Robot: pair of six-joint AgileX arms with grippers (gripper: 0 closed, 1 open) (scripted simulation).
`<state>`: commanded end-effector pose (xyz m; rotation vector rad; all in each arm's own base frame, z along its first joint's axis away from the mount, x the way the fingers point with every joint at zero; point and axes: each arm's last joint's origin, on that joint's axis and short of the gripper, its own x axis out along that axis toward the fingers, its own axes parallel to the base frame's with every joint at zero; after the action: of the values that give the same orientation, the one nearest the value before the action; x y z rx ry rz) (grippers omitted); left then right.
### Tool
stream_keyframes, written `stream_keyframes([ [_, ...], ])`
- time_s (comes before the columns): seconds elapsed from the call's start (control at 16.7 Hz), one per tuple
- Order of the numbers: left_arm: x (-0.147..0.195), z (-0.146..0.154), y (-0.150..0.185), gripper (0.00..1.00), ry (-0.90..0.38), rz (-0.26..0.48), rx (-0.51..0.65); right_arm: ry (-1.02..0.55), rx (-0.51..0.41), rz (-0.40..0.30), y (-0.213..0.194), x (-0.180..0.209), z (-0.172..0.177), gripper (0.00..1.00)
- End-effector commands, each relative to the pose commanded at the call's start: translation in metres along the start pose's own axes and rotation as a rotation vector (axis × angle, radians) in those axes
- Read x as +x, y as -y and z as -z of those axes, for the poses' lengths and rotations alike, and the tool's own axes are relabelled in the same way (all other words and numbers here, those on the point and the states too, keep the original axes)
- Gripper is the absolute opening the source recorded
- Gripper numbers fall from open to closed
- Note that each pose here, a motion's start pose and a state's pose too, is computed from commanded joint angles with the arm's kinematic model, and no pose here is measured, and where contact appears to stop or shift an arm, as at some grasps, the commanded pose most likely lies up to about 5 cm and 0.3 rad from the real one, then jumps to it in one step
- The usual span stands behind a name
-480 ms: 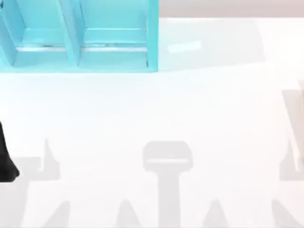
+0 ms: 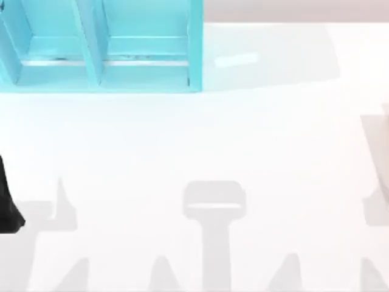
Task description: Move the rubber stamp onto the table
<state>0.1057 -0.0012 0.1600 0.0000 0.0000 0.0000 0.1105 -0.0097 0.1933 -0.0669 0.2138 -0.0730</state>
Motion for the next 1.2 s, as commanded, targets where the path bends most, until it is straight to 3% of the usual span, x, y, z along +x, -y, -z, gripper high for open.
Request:
stream_keyframes([
  [0.24, 0.000, 0.000, 0.000, 1.00, 0.000, 0.000, 0.000, -0.324, -0.061, 0.050, 0.016, 0.017, -0.042, 1.00],
  [0.48, 0.000, 0.000, 0.000, 1.00, 0.000, 0.000, 0.000, -0.676, -0.088, 0.058, 0.041, 0.052, -0.077, 1.00],
  [0.84, 0.000, 0.000, 0.000, 1.00, 0.000, 0.000, 0.000, -1.116, -0.055, -0.012, 0.092, 0.112, -0.098, 1.00],
  [1.2, 0.000, 0.000, 0.000, 1.00, 0.000, 0.000, 0.000, -1.345, 0.002, -0.097, 0.129, 0.148, -0.092, 1.00],
])
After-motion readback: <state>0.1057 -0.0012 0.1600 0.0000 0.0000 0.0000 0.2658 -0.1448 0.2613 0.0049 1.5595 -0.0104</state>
